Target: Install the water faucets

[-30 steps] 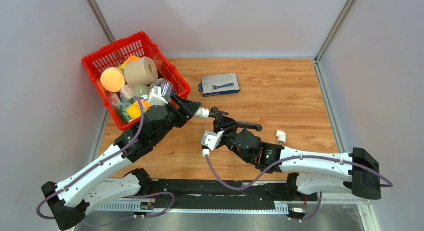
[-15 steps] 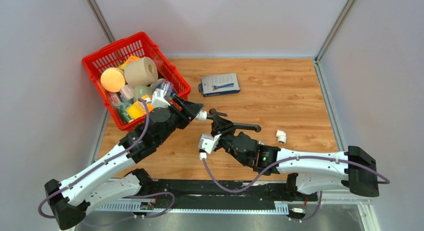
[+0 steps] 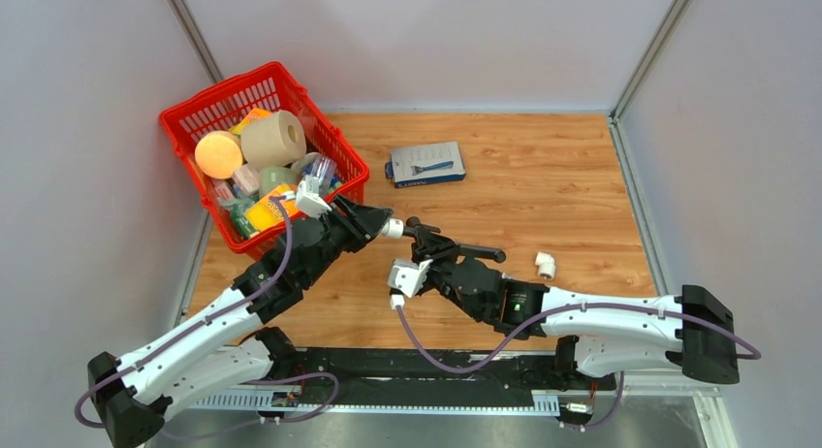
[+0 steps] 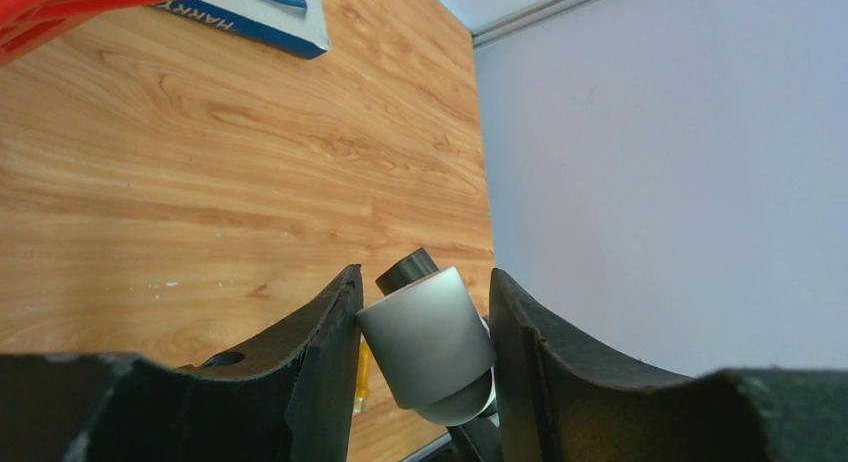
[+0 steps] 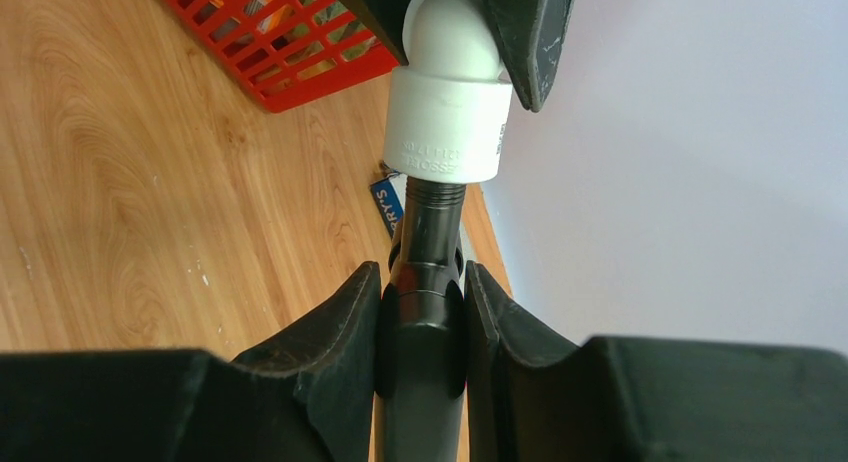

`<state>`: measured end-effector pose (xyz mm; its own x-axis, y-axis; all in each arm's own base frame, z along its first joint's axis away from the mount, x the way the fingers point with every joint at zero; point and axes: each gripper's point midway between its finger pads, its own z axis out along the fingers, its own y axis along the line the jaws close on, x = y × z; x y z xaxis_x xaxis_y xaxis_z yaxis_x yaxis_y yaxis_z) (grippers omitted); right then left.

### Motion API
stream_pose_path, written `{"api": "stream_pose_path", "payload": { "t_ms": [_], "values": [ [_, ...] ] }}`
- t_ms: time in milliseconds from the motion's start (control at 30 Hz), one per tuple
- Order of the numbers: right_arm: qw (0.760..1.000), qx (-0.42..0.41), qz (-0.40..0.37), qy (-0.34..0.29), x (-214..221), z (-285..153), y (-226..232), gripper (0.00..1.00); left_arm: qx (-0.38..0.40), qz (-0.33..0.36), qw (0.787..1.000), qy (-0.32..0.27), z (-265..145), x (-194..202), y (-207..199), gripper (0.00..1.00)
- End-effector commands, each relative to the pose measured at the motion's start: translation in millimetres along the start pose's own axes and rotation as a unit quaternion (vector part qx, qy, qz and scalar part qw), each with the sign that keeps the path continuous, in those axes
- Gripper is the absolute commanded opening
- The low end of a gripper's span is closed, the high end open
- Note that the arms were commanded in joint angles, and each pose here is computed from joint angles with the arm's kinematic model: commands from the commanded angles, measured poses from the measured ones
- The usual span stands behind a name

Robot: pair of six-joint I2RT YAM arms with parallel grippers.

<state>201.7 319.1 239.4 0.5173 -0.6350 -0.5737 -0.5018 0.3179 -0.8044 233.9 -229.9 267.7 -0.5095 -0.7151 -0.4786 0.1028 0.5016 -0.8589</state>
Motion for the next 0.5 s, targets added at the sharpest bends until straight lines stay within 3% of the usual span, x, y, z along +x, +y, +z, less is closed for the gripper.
{"api": "stream_pose_path", "payload": {
  "t_ms": [0, 100, 233, 367, 400, 433, 467],
  "values": [
    [0.995, 0.020, 0.066, -0.069, -42.2, -11.6, -40.8, 0.00, 0.111, 0.059, 0.992, -0.017, -12.7, -13.7, -48.3, 0.00],
    [0.991, -0.006, 0.093, -0.097, -51.8, -18.2, -45.3, 0.00, 0.166, 0.119, 0.979, -0.023, -21.8, -13.8, -62.8, 0.00],
    [0.979, -0.040, 0.137, -0.147, -64.5, -30.5, -56.2, 0.00, 0.251, 0.205, 0.945, -0.042, -41.9, -14.8, -84.0, 0.00],
    [0.958, -0.099, 0.179, -0.201, -74.4, -42.7, -56.8, 0.00, 0.368, 0.325, 0.870, -0.039, -69.0, -1.9, -117.2, 0.00],
    [0.952, -0.114, 0.186, -0.214, -75.5, -46.2, -57.0, 0.00, 0.404, 0.363, 0.839, -0.023, -77.9, 9.0, -123.1, 0.00],
    [0.946, -0.130, 0.191, -0.227, -77.9, -49.9, -56.3, 0.00, 0.415, 0.380, 0.826, -0.012, -81.5, 12.3, -127.7, 0.00],
    [0.940, -0.145, 0.195, -0.239, -79.3, -52.8, -55.7, 0.00, 0.447, 0.415, 0.792, 0.008, -90.1, 23.1, -131.1, 0.00]
  ]
}}
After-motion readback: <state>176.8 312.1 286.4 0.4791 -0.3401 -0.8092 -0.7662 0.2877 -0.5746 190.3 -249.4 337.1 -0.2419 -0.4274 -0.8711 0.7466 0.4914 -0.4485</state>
